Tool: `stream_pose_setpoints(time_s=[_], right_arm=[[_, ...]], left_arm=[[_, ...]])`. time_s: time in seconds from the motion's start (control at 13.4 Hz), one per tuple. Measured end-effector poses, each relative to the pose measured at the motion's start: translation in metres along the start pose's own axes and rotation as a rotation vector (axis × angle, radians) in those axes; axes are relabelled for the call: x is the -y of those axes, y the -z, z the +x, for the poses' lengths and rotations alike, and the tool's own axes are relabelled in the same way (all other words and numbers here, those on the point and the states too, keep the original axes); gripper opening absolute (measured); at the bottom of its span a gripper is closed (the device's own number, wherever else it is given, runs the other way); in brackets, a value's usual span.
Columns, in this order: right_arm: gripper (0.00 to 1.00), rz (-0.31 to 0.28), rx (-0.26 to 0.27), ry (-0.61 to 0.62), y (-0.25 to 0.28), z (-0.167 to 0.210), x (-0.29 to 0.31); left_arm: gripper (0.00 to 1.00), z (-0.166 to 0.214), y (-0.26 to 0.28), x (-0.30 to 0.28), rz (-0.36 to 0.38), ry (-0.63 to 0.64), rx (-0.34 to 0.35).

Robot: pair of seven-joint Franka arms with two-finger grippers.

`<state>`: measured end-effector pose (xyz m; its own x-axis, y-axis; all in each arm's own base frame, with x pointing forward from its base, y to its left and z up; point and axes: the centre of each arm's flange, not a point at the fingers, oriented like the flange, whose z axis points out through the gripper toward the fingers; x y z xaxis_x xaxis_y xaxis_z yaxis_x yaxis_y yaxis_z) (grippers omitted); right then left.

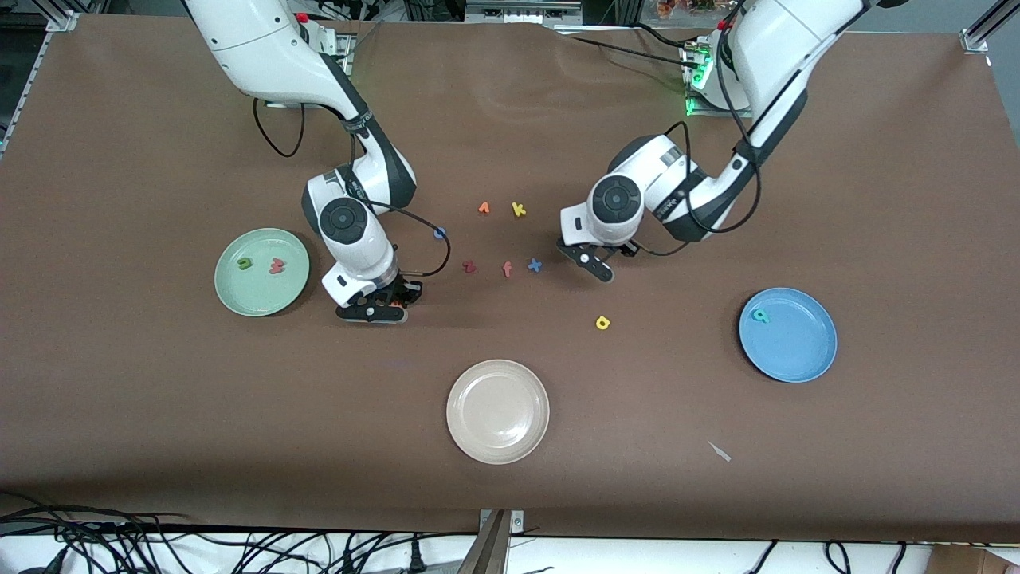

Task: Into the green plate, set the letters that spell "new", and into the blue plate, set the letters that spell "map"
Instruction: 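Drop the E on the blue plate while the right gripper drops e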

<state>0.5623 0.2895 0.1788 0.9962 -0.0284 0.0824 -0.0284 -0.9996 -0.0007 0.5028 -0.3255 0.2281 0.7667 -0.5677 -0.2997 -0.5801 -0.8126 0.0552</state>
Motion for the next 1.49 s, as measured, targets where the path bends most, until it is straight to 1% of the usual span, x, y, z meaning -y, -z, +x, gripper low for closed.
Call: stream_pose_setpoints(time_s=[0.15, 0.3, 0.45, 0.52, 0.67, 0.82, 0.89, 1.04, 1.12, 1.27, 1.34, 1.49], right_arm=[[0.28, 0.001, -0.004, 0.010, 0.002, 0.002, 0.000], [0.28, -0.007, 0.000, 0.007, 0.008, 0.006, -0.003], [0.28, -0.038, 0.032, -0.012, 0.025, 0.013, -0.016], [0.28, -0.060, 0.055, -0.027, 0.037, 0.016, -0.027], [0.28, -0.096, 0.095, -0.056, 0.059, 0.023, -0.050], [0.28, -0.130, 0.133, -0.071, 0.075, 0.028, -0.077], [0.28, -0.141, 0.143, -0.059, 0.079, 0.032, -0.095], [0.28, -0.162, 0.162, -0.010, 0.078, 0.036, -0.144], [0.28, -0.171, 0.172, 0.021, 0.075, 0.036, -0.172], [0.28, -0.161, 0.158, 0.063, 0.062, 0.029, -0.213], [0.28, -0.158, 0.139, 0.084, 0.051, 0.021, -0.225], [0.28, -0.155, 0.115, 0.122, 0.032, 0.004, -0.246]], left_arm=[[0.30, -0.001, 0.031, 0.052, -0.014, 0.008, 0.010], [0.30, -0.011, 0.053, 0.116, -0.033, 0.006, 0.008], [0.30, -0.028, 0.062, 0.179, -0.044, 0.002, -0.011], [0.30, -0.037, 0.065, 0.209, -0.032, 0.008, -0.019], [0.30, -0.056, 0.066, 0.260, -0.023, 0.053, -0.030], [0.30, -0.069, 0.055, 0.301, -0.006, 0.095, -0.019], [0.30, -0.072, 0.043, 0.316, 0.001, 0.109, -0.004], [0.30, -0.069, 0.014, 0.329, -0.005, 0.112, 0.022], [0.30, -0.065, 0.000, 0.335, 0.005, 0.106, 0.019], [0.30, -0.060, -0.021, 0.348, 0.025, 0.103, 0.011], [0.37, -0.059, -0.026, 0.352, 0.039, 0.098, 0.014], [0.57, -0.057, -0.021, 0.356, 0.079, 0.086, 0.015]])
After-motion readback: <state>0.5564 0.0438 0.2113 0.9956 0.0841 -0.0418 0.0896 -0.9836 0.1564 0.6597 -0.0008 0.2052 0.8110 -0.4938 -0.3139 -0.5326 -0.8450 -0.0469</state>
